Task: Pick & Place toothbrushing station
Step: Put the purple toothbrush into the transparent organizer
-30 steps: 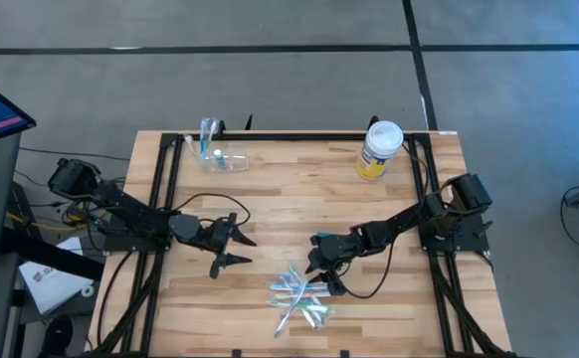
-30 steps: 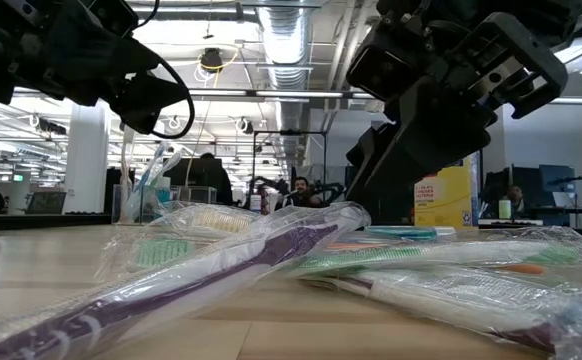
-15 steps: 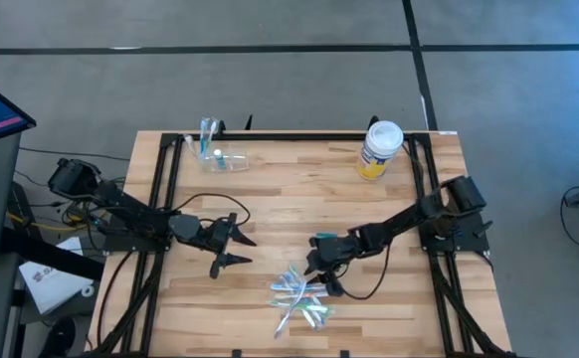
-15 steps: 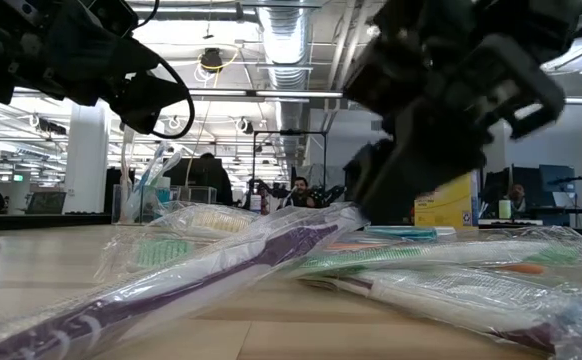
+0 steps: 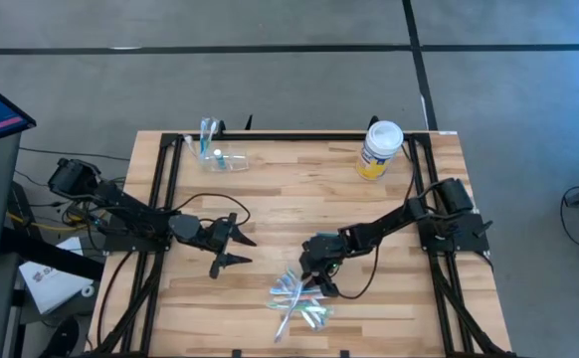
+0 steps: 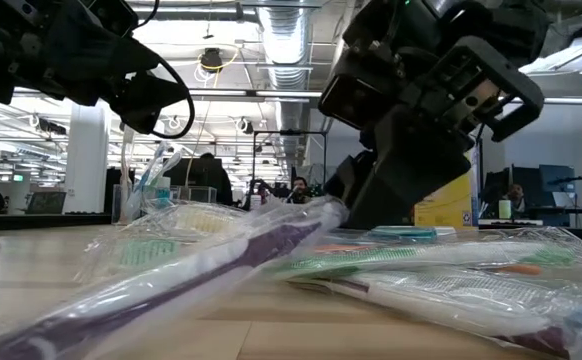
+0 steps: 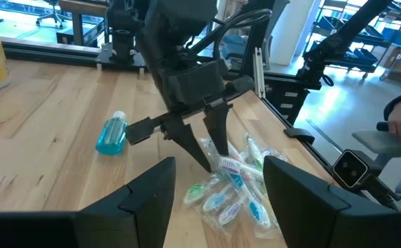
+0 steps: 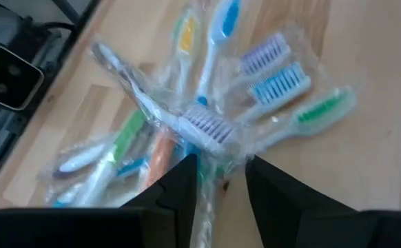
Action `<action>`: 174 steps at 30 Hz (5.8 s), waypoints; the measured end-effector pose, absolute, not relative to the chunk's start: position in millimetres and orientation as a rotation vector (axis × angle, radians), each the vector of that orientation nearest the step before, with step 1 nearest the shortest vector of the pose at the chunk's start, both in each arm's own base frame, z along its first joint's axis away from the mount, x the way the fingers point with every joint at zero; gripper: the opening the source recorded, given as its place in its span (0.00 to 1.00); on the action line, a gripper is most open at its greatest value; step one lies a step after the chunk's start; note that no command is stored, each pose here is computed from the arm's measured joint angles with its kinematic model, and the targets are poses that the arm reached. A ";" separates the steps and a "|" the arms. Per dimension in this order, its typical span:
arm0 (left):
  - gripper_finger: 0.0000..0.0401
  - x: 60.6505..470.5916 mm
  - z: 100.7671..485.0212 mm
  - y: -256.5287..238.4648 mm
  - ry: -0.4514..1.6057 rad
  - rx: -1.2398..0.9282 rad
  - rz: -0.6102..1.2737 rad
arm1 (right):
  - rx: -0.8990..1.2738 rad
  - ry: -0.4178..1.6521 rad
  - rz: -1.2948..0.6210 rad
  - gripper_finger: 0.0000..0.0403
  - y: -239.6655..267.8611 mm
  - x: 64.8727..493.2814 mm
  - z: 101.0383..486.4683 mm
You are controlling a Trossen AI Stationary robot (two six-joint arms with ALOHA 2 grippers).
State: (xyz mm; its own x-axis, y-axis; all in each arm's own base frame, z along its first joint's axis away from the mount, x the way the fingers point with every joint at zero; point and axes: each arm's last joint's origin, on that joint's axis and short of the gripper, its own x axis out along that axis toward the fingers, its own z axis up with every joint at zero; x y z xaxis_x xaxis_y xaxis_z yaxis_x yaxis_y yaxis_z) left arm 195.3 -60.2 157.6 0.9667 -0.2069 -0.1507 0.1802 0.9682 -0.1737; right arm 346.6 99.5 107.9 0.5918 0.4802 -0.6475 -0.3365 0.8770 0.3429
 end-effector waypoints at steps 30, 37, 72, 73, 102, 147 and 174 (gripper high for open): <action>0.53 195.1 157.3 -60.0 0.170 -0.159 -0.194 | 0.159 0.855 0.486 0.00 91.4 354.1 114.1; 0.53 195.1 157.3 -60.1 0.171 -0.159 -0.195 | 0.126 0.810 0.449 0.00 89.2 350.6 138.2; 0.53 210.1 158.8 -64.2 0.067 -0.260 -0.180 | -0.160 0.518 0.266 0.00 81.9 353.9 247.4; 0.53 215.1 157.7 -65.8 0.065 -0.260 -0.181 | -0.161 0.525 0.266 0.00 81.8 353.6 247.2; 0.53 271.1 151.1 -74.6 0.069 -0.264 -0.269 | -0.214 0.458 0.224 0.00 71.8 361.0 257.1; 0.01 244.6 166.3 -54.0 0.030 -0.253 -0.083 | -0.239 0.436 0.092 0.14 45.2 356.2 272.8; 0.01 176.5 205.0 17.2 0.041 -0.194 0.368 | -0.176 0.463 0.073 0.14 41.6 353.9 272.5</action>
State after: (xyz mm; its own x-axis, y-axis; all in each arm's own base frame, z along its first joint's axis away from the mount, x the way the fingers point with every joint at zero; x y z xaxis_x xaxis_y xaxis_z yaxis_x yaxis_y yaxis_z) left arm 176.5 17.2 205.0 0.9324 0.3537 -0.0746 -0.3615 0.9147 -0.1807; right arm 353.9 41.6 272.5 0.8924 0.0302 -0.4502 -0.1100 0.9822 -0.1520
